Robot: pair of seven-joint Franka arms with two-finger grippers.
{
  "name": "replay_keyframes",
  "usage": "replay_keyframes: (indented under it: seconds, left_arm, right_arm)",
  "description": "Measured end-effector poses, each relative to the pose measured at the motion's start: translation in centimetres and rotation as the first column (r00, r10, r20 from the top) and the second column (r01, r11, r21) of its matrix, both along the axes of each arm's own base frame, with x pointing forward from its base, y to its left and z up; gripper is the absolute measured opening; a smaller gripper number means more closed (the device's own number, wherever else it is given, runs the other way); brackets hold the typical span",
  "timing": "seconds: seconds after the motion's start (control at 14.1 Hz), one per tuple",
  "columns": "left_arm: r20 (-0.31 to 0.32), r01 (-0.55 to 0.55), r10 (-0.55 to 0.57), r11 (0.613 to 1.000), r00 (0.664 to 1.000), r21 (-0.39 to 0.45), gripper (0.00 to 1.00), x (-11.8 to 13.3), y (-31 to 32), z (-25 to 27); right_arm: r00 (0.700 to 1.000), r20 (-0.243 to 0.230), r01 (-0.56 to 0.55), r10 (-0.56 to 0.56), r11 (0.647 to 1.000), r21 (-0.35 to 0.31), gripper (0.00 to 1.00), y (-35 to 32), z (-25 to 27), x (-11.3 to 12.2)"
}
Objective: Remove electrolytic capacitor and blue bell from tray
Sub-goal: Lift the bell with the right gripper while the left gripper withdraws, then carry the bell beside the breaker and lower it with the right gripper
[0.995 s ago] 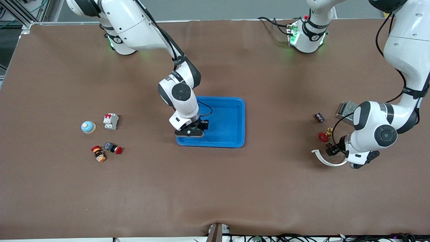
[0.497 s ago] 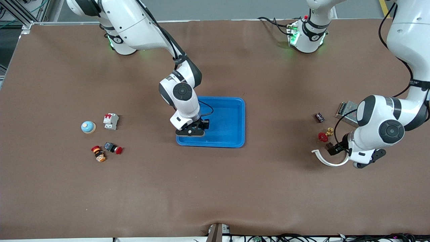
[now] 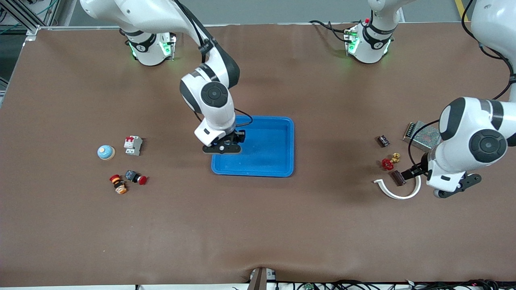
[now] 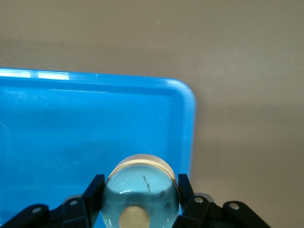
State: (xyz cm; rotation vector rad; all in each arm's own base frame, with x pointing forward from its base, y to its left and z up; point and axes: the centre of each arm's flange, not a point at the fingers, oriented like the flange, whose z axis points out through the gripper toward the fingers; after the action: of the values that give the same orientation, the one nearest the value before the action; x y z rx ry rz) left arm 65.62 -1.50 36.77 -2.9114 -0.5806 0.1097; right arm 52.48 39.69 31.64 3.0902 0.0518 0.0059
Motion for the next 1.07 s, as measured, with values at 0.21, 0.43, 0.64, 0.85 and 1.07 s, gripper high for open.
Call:
replay_keyframes:
  seconds: [0.21,0.43,0.64,0.85,1.07]
  left_arm:
    - [-0.005,0.096,-0.096,0.995,0.995,-0.024,1.0,0.2,0.2,3.6]
    - [0.012,0.133,-0.133,0.991,0.991,-0.032,1.0,-0.3,0.5,7.1]
    - [0.012,0.161,-0.16,0.986,0.987,-0.04,1.0,-1.3,0.1,11.1]
    - [0.025,0.165,-0.163,0.983,0.986,-0.082,1.0,-2.1,-0.3,15.7]
    - [0.024,0.169,-0.168,0.982,0.986,-0.081,1.0,-2.8,-0.3,18.9]
  right_arm:
    - [0.998,-0.023,-0.062,0.062,0.998,-0.011,0.67,-4.3,2.1,1.0]
    - [0.991,-0.041,-0.128,0.128,0.992,-0.01,0.67,-9.3,3.0,1.4]
    - [0.98,-0.055,-0.191,0.19,0.982,-0.005,0.67,-13.5,3.7,1.2]
    - [0.966,-0.05,-0.253,0.253,0.968,0.006,0.67,-18.0,2.8,1.5]
    - [0.949,-0.019,-0.313,0.314,0.95,0.015,0.67,-22.4,0.5,2.0]
